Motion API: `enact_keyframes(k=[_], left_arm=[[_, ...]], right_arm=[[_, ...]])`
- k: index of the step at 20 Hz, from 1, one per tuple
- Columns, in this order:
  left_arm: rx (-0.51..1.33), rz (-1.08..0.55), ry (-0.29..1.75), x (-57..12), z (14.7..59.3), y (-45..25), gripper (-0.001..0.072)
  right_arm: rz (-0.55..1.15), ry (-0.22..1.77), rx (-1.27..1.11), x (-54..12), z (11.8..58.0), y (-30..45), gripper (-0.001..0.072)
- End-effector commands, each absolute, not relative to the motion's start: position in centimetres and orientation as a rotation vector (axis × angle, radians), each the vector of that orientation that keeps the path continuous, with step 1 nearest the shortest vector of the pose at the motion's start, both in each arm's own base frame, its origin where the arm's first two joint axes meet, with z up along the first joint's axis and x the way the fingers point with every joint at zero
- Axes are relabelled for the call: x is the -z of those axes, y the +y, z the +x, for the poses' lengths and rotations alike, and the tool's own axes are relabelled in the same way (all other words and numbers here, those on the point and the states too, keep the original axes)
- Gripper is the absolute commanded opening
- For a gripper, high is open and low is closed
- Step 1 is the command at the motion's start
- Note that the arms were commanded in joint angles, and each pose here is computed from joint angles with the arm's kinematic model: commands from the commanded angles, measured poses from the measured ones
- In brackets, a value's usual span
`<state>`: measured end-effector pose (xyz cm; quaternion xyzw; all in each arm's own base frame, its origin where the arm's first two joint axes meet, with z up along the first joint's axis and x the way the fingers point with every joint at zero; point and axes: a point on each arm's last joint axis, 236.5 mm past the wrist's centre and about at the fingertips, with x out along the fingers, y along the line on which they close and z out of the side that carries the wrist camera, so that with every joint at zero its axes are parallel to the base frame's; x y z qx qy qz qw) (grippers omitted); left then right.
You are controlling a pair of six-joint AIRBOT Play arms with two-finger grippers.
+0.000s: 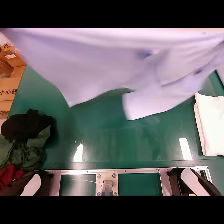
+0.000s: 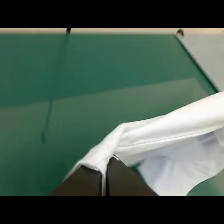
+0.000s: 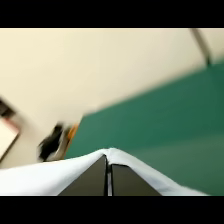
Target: Fold the shirts.
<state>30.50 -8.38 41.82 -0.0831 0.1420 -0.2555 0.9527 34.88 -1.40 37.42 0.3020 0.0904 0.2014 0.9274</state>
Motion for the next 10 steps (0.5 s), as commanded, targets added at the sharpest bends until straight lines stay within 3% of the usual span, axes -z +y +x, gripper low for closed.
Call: enact_keyframes(k=[1, 5, 10], left_arm=[[0.528, 0.031, -0.014, -52.1, 21.7, -11.5, 0.0024], [0.464, 0.086, -0.128, -55.1, 19.6, -11.1, 0.0024], [0.36, 0.029, -0.002, -51.4, 26.4, -6.9, 0.0024]], right_arm=[[0.387, -0.18, -0.294, -49.9, 26.8, 1.1, 0.001], [0.262, -0.345, -0.256, -54.8, 22.0, 4.2, 0.001], [0.321, -0.28, -0.212, -52.7, 25.0, 0.7, 0.001]])
